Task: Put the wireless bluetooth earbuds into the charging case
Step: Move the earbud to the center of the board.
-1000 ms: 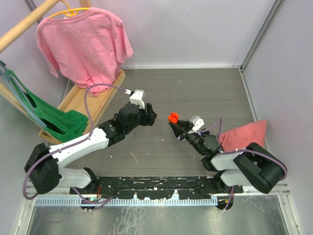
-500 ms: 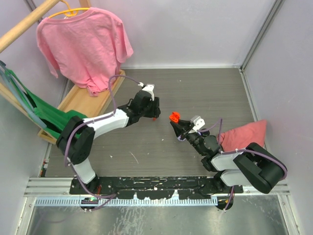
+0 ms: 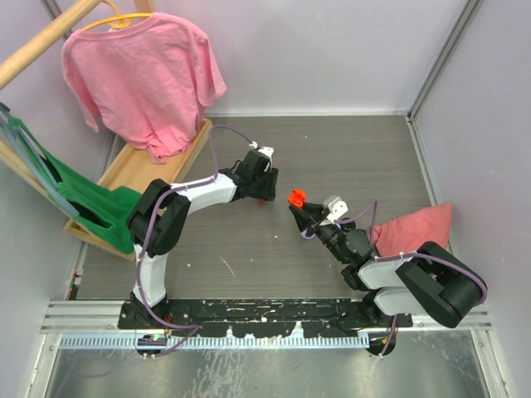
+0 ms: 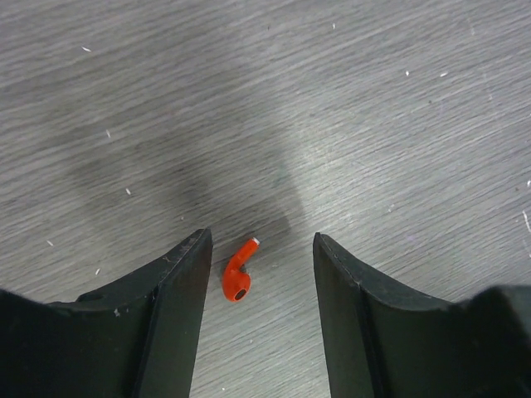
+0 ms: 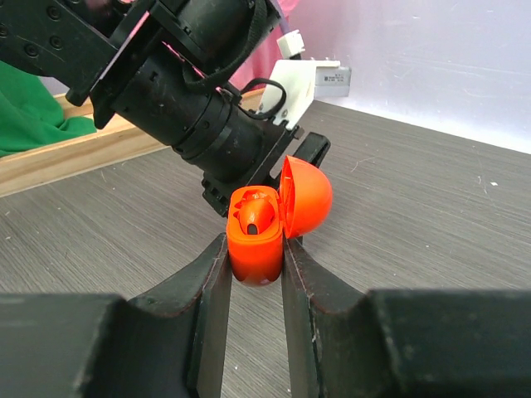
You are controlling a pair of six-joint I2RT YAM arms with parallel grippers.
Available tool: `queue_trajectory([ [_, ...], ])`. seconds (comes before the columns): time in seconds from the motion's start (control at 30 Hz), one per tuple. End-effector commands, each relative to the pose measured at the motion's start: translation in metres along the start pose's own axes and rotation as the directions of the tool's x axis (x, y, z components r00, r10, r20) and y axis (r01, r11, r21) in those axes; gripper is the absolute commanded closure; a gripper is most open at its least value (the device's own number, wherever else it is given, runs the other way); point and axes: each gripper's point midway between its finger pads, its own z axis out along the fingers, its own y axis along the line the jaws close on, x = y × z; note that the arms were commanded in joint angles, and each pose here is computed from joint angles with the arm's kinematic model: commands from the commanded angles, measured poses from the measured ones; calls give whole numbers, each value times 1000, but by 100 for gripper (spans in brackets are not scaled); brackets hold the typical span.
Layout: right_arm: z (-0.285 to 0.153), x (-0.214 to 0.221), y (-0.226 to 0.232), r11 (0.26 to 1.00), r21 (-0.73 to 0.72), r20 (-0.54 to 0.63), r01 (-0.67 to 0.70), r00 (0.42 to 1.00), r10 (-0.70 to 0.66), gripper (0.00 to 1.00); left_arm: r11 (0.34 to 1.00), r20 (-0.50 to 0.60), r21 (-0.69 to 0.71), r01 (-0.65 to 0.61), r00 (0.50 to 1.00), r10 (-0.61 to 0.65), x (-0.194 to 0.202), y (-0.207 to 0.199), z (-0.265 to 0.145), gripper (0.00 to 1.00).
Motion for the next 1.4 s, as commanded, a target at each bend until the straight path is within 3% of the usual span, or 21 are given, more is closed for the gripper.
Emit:
queue_trajectory([
  [0.0,2,-29,-3,1000,15,108,15,994,-17,99,999,-33,40,-18,999,19,-2,-8,0,47],
  [0.53,3,-28,-2,1000,7,104,15,994,-15,99,978,-184,181,-106,973,140,43,-26,-7,54],
  [0.77,3,-29,-2,1000,7,107,13,994,-14,99,971,-223,166,-172,953,207,55,-21,-14,63],
  [1.0,3,-28,-1,1000,6,105,11,994,-12,99,976,-238,90,-196,948,212,57,-7,-22,83],
  [1.37,3,-28,0,1000,1,103,10,995,-10,99,943,-298,86,-323,894,334,81,15,-60,82],
])
